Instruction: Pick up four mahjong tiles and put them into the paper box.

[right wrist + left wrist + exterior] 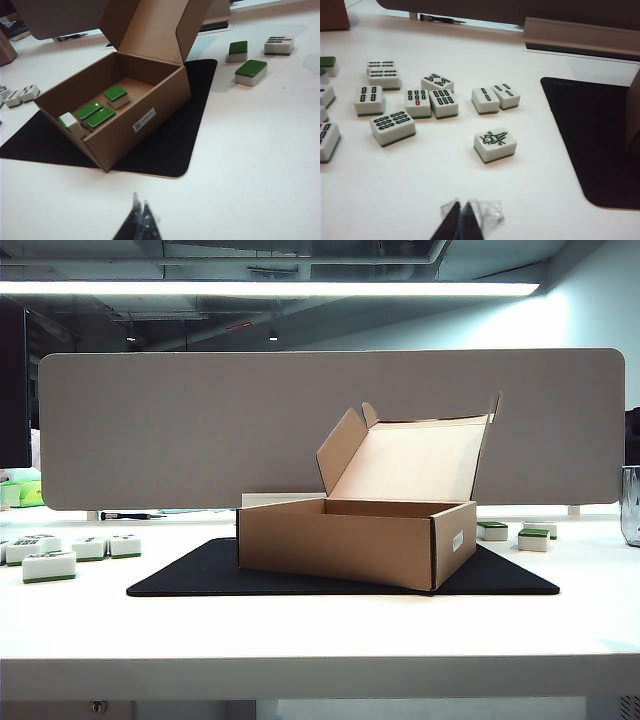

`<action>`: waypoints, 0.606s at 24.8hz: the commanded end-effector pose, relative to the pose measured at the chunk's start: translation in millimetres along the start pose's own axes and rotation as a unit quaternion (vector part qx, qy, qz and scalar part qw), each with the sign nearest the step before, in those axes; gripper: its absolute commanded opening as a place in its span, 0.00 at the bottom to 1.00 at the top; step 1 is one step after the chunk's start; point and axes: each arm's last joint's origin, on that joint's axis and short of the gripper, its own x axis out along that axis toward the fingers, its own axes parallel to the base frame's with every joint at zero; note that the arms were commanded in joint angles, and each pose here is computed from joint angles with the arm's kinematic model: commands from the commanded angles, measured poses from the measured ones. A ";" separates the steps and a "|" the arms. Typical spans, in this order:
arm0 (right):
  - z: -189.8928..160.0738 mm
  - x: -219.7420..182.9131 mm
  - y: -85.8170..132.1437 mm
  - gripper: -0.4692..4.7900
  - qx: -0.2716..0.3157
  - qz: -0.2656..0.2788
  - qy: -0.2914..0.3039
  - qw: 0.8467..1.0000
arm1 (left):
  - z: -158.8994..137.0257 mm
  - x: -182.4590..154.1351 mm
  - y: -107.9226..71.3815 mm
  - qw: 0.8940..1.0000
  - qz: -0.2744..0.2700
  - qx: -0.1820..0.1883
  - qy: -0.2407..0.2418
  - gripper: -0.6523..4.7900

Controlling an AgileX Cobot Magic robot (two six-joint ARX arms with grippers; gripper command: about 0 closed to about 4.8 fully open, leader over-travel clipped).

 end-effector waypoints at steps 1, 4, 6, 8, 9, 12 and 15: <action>2.7 -1.1 0.9 0.09 -0.007 0.002 -0.012 1.000 | -1.0 -0.1 -0.1 1.000 0.000 0.000 0.006 0.11; 3.0 -1.2 -0.2 0.09 -0.021 -0.017 -0.016 1.000 | -1.0 -0.1 0.0 1.000 0.000 0.000 0.006 0.11; 3.4 -1.3 -1.4 0.09 -0.022 -0.038 -0.020 0.999 | -1.0 -0.1 0.0 1.000 0.000 0.000 0.006 0.11; 4.6 -1.5 -3.6 0.09 -0.007 -0.078 -0.033 0.996 | -1.0 -0.1 -0.1 1.000 0.000 0.000 0.006 0.11; 4.6 -1.6 -4.4 0.09 0.010 -0.091 -0.037 0.995 | -1.0 -0.1 0.0 1.000 0.000 0.000 0.006 0.11; -1.2 4.6 -11.7 0.09 0.100 -0.136 -0.092 0.981 | -1.0 -0.1 0.0 1.000 0.000 0.000 0.006 0.11; -11.4 10.2 -17.3 0.09 0.125 -0.155 -0.107 0.974 | -1.0 -0.1 0.0 1.000 0.000 0.000 0.006 0.11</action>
